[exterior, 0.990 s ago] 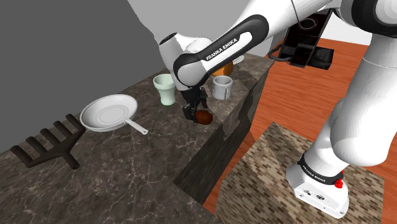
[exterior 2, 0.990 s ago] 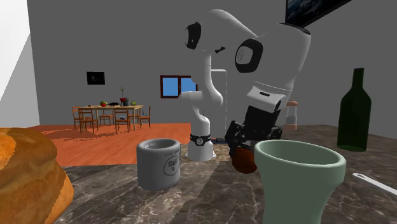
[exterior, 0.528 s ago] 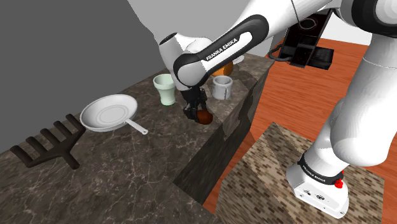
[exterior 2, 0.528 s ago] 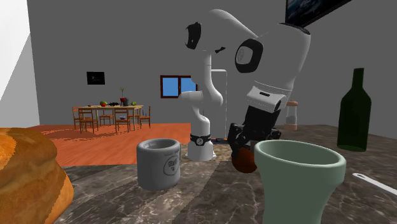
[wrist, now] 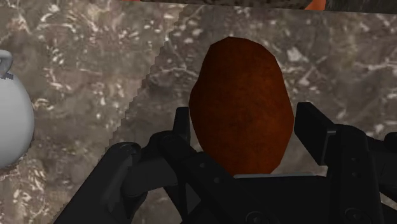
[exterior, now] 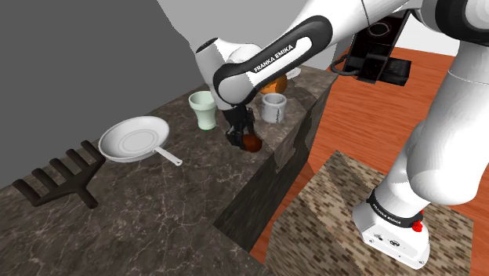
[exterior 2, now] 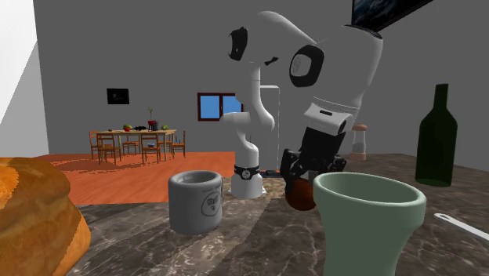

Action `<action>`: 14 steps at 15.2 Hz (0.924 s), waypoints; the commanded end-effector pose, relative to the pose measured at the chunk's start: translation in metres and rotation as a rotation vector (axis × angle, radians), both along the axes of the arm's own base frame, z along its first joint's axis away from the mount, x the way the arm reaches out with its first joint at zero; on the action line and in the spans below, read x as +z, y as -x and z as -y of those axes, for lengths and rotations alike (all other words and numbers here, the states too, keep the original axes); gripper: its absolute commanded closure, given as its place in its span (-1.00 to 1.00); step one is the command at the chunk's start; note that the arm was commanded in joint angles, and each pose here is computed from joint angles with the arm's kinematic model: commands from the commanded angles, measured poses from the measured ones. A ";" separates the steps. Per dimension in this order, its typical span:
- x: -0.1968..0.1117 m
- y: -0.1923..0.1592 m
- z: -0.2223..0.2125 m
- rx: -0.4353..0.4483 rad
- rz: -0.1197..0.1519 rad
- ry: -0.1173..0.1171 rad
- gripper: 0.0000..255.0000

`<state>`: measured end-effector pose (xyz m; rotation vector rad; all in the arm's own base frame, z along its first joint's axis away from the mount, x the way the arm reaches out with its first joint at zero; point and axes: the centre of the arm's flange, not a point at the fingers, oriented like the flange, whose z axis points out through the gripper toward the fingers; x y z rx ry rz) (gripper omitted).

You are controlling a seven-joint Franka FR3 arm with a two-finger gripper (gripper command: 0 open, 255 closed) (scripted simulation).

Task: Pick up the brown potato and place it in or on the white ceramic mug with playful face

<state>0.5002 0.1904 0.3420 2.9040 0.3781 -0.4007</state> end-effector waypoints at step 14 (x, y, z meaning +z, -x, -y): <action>0.079 0.000 0.000 0.000 0.000 0.000 1.00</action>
